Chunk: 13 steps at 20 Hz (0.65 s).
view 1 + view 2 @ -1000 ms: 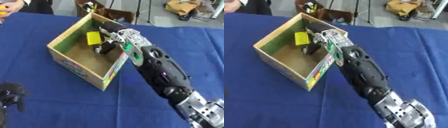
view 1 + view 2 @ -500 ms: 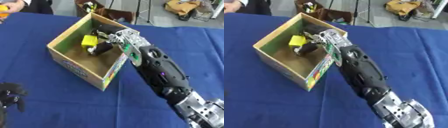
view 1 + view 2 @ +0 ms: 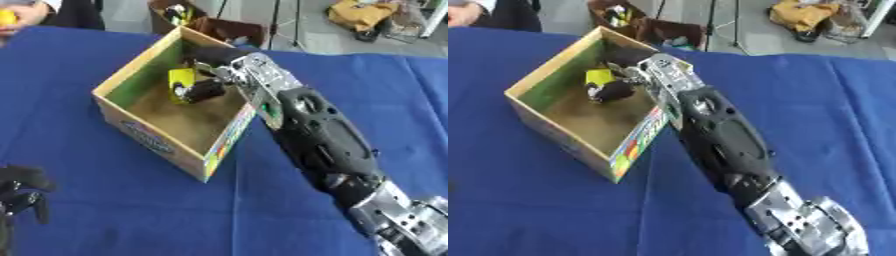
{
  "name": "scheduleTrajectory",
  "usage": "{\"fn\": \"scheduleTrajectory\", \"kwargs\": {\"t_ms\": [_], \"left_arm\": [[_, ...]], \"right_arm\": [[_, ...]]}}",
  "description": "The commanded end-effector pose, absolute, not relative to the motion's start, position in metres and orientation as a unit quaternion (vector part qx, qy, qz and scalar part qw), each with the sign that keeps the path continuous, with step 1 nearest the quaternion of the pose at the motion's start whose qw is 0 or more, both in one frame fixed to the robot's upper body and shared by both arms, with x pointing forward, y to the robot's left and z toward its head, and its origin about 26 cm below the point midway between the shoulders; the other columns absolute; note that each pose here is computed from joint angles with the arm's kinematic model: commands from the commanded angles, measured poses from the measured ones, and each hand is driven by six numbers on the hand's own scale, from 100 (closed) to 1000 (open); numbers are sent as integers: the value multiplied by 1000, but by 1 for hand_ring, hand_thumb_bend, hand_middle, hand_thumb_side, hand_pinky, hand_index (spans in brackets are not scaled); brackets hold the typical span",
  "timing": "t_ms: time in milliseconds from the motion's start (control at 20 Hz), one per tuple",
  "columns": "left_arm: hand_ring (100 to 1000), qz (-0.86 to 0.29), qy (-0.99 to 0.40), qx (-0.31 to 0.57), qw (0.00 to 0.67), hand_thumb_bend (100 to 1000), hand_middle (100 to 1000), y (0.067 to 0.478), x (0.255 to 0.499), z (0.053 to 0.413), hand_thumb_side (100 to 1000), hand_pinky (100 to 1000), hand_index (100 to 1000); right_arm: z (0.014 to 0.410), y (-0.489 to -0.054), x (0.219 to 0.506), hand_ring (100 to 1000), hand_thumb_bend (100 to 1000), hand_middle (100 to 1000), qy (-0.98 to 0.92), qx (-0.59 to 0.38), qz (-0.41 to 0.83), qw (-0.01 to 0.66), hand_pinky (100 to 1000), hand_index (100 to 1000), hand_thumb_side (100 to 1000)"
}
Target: Pick up objects on the table and place them in the box.
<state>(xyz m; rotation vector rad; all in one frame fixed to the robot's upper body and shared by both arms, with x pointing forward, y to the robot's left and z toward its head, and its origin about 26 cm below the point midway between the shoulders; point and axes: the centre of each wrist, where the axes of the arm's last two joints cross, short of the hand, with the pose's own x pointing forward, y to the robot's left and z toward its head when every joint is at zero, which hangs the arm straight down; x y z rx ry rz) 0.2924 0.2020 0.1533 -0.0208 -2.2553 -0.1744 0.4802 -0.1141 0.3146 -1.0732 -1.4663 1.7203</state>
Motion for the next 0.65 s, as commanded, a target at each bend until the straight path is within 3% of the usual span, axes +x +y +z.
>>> {"fn": "scheduleTrajectory", "kwargs": {"t_ms": [50, 300, 650], "left_arm": [[505, -74, -905, -7, 419, 100, 448, 203, 291, 157, 966, 231, 593], [505, -70, -904, -6, 421, 100, 448, 204, 290, 156, 963, 232, 593], [505, -67, -903, -4, 424, 100, 449, 205, 290, 155, 958, 233, 593]], "right_arm": [[337, -117, 472, 957, 100, 861, -583, -413, 632, 299, 920, 1000, 849], [357, -127, 455, 940, 100, 846, -622, -403, 611, 278, 920, 1000, 825], [380, -149, 414, 885, 100, 795, -682, -396, 562, 248, 893, 986, 619]]}}
